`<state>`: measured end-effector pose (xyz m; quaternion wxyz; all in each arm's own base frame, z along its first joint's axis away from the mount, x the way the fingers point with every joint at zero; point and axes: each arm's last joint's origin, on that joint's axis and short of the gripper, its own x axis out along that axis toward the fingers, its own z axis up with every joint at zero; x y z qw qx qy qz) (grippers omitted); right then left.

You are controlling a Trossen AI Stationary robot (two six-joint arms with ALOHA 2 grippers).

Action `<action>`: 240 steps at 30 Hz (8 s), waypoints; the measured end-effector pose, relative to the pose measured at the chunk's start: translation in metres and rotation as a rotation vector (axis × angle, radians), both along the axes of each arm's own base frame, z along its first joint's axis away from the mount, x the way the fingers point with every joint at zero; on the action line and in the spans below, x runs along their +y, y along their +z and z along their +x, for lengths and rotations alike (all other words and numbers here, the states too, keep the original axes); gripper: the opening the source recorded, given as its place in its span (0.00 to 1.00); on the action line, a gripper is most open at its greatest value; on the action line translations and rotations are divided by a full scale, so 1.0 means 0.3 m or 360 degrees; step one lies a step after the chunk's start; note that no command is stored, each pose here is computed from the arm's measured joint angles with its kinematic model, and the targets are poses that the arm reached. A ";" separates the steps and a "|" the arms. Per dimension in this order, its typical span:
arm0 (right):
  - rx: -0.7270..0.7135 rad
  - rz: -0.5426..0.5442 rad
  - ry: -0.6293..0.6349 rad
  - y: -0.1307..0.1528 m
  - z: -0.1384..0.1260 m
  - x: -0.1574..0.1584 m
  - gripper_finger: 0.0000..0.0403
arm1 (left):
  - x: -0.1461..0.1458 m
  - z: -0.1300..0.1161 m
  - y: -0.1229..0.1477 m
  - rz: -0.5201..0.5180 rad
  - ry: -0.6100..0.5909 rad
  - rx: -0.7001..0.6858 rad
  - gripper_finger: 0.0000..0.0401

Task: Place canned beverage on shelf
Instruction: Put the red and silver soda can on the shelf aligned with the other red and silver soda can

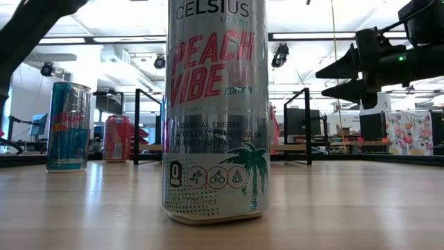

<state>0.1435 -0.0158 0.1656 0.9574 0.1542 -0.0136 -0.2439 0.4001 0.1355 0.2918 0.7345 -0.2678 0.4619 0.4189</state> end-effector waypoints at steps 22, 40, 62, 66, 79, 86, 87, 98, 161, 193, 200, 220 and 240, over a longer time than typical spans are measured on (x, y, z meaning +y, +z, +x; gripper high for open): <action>0.0000 0.0000 0.0000 0.000 0.000 0.000 0.81 | 0.076 0.001 -0.054 -0.0056 -0.0033 0.0060 0.84; 0.0001 0.0000 0.0000 0.000 0.000 0.000 0.81 | -0.006 0.010 -0.006 0.0165 0.0084 0.0031 0.87; 0.0001 0.0000 0.0000 0.000 0.000 0.000 0.81 | -0.245 -0.011 0.029 0.0445 0.0366 0.0019 0.87; 0.0001 0.0000 0.0000 0.000 0.000 0.000 0.81 | -0.313 -0.007 0.037 0.0597 0.0396 -0.0040 0.87; 0.0000 0.0000 0.0000 0.000 0.000 0.000 0.81 | -0.357 -0.012 -0.103 0.0589 0.0470 -0.0321 0.87; 0.0001 0.0000 0.0000 0.000 0.000 0.000 0.81 | -0.370 -0.049 -0.169 0.0764 0.0524 -0.0478 0.87; -0.0001 0.0000 0.0000 0.000 0.000 0.000 0.81 | -0.369 -0.051 -0.193 0.0781 0.0542 -0.0500 0.87; 0.0000 0.0000 0.0000 0.000 0.000 0.000 0.81 | -0.357 -0.046 -0.303 0.0971 0.0517 -0.0663 0.87; 0.0001 0.0000 0.0001 0.000 0.000 0.000 0.81 | -0.240 -0.038 -0.327 0.0906 0.0500 -0.0715 0.99; 0.0033 0.0001 0.0001 -0.007 0.000 0.000 0.81 | -0.179 0.034 -0.412 0.1141 0.0571 -0.0702 0.99; 0.0034 0.0001 0.0001 -0.007 0.000 0.000 0.81 | -0.170 0.071 -0.438 0.1276 0.0639 -0.0629 0.99; 0.0037 0.0001 0.0001 -0.007 -0.001 0.000 0.81 | -0.162 0.118 -0.486 0.1406 0.0717 -0.0557 0.73; 0.0037 0.0001 0.0001 -0.007 -0.001 0.000 0.81 | -0.226 0.194 -0.395 0.1267 0.0493 -0.0673 0.72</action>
